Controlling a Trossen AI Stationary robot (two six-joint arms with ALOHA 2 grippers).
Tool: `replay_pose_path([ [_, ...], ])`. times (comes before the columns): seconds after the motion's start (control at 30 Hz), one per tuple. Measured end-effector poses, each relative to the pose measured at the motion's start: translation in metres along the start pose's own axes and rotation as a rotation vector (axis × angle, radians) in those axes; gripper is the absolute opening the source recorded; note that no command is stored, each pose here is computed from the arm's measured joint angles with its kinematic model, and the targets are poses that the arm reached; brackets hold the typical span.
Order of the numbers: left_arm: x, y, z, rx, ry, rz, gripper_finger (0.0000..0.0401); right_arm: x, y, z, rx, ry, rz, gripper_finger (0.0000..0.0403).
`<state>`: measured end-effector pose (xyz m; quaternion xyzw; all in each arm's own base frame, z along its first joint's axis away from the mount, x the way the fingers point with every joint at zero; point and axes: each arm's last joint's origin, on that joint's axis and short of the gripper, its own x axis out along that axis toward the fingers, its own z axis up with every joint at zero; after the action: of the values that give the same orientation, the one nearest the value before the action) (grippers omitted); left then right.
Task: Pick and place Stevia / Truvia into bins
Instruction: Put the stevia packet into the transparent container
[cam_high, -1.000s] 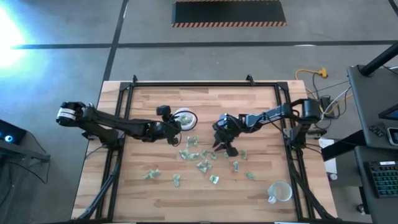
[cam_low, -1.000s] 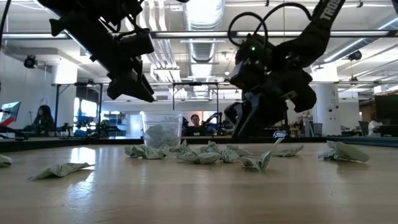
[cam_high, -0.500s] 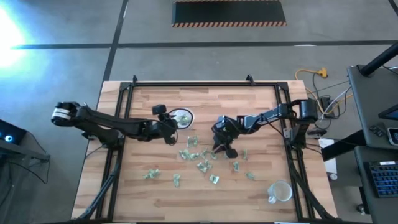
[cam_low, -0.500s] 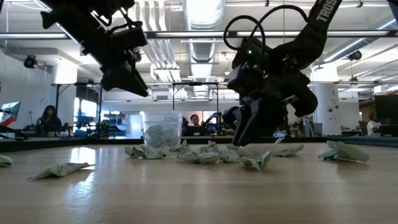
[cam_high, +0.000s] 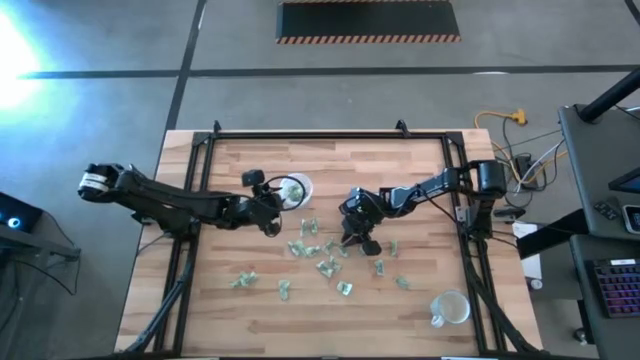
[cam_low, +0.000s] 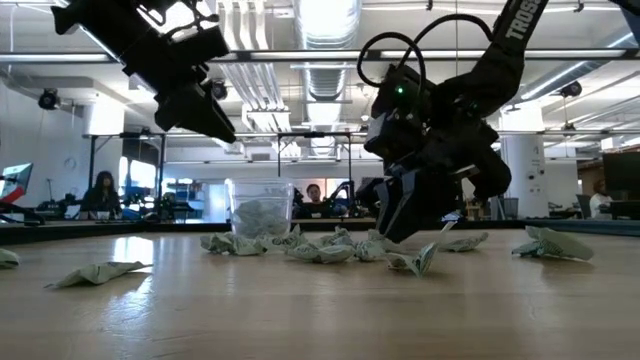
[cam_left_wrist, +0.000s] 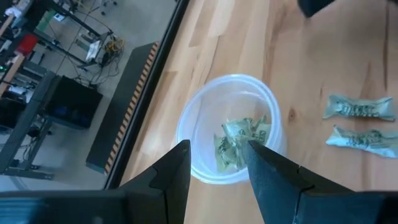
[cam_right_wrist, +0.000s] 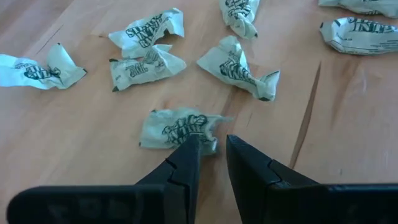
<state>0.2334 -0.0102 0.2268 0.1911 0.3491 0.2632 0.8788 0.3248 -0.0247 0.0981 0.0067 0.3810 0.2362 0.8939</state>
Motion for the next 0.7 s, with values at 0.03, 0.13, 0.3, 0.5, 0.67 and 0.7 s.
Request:
replay_pose_path([
  [0.03, -0.001, 0.000, 0.000, 0.002, -0.002, -0.003, 0.0139, 0.000, 0.000, 0.000, 0.000, 0.001, -0.003, 0.0071],
  [0.13, -0.002, -0.002, 0.000, 0.006, -0.008, -0.008, 0.0139, 0.000, 0.000, 0.000, -0.006, 0.004, -0.020, 0.0065],
  [0.3, -0.003, -0.002, 0.001, 0.008, -0.011, -0.012, 0.0139, -0.001, 0.000, 0.001, -0.039, 0.004, -0.024, 0.0035],
  [0.5, -0.003, -0.003, 0.001, 0.010, -0.011, -0.012, 0.0139, -0.001, -0.001, 0.004, -0.066, -0.002, -0.027, 0.0009],
  [0.67, -0.004, -0.003, -0.001, 0.019, -0.002, -0.013, 0.0139, -0.003, -0.002, 0.008, -0.075, -0.014, -0.030, 0.0009],
  [0.7, -0.004, -0.003, -0.001, 0.022, 0.001, -0.013, 0.0139, -0.004, -0.001, 0.010, -0.079, -0.021, -0.032, 0.0009],
])
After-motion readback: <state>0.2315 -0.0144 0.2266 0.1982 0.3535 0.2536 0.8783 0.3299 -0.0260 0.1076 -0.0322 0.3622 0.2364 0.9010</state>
